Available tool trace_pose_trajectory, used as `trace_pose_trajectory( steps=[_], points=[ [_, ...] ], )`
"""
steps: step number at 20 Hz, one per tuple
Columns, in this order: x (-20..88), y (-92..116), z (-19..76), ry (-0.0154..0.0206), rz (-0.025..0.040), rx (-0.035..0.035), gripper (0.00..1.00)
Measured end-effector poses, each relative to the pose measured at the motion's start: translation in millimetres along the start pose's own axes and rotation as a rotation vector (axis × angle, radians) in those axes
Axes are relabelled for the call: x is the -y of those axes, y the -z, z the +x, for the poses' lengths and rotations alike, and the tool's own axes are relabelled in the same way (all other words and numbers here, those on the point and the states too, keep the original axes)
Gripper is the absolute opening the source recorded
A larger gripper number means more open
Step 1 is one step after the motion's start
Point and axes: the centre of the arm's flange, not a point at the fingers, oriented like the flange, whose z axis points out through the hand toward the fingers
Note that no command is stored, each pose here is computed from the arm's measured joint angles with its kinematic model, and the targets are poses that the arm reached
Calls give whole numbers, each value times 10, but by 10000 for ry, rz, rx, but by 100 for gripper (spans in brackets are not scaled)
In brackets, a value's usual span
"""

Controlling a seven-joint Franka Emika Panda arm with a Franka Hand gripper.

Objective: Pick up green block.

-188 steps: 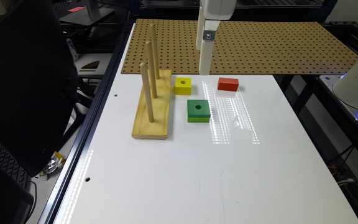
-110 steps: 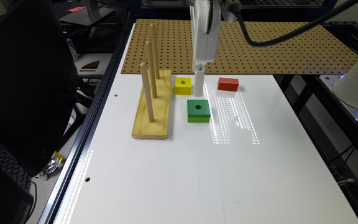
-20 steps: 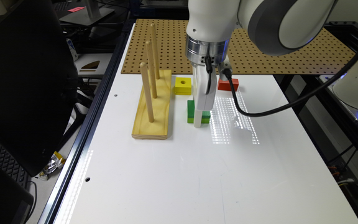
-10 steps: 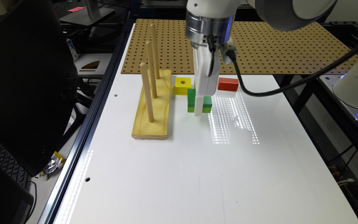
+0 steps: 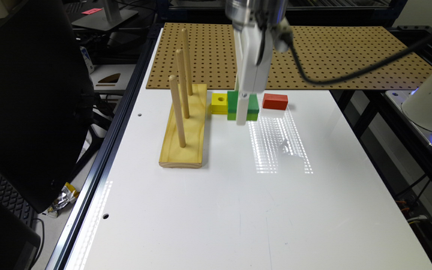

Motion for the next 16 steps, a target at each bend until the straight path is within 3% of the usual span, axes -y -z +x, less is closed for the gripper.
trace_pose_trajectory(
  steps=[3,5,7,11,14,16],
  points=[
    [-4,36,-5,4,-21,9,0],
    [5,85,2,4,41,-39,0],
    [1,216,-1,5,69,-77,0],
    [-36,468,-30,10,45,-97,0],
    [-44,645,-37,11,111,-166,0],
    [-66,773,-54,10,115,-186,0]
  ],
)
